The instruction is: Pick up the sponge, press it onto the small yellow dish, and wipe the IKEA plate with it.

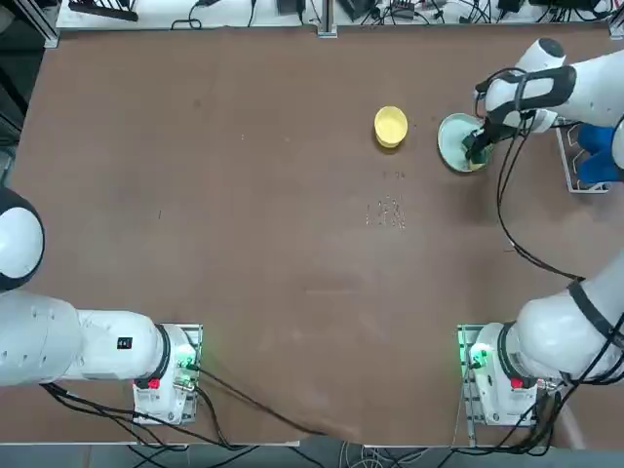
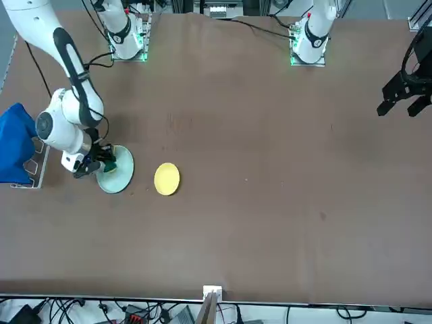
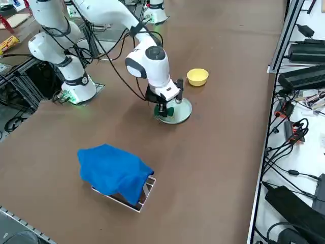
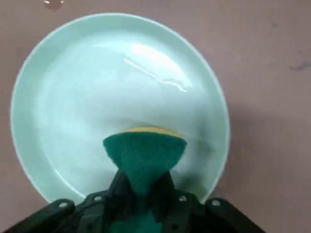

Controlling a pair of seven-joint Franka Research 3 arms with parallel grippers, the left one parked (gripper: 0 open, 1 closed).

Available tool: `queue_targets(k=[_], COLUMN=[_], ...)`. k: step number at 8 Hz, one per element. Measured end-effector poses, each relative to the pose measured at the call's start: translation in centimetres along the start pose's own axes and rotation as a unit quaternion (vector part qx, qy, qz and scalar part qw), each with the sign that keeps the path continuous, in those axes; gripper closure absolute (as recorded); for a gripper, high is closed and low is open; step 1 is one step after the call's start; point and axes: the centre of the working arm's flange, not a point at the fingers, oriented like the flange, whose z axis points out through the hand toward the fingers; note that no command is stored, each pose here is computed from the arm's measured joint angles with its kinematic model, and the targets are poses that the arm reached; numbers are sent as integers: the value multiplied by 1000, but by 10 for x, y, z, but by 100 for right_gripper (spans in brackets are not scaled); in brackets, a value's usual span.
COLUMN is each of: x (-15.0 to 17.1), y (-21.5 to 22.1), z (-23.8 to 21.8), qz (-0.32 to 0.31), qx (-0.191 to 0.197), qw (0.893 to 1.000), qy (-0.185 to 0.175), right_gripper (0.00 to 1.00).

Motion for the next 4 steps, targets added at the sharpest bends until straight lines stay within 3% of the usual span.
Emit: queue_targets(k=[4], x=[31], y=[21], z=[-5], qz=[-22], qx=[4], qw=[1000], qy=[8], right_gripper=[78])
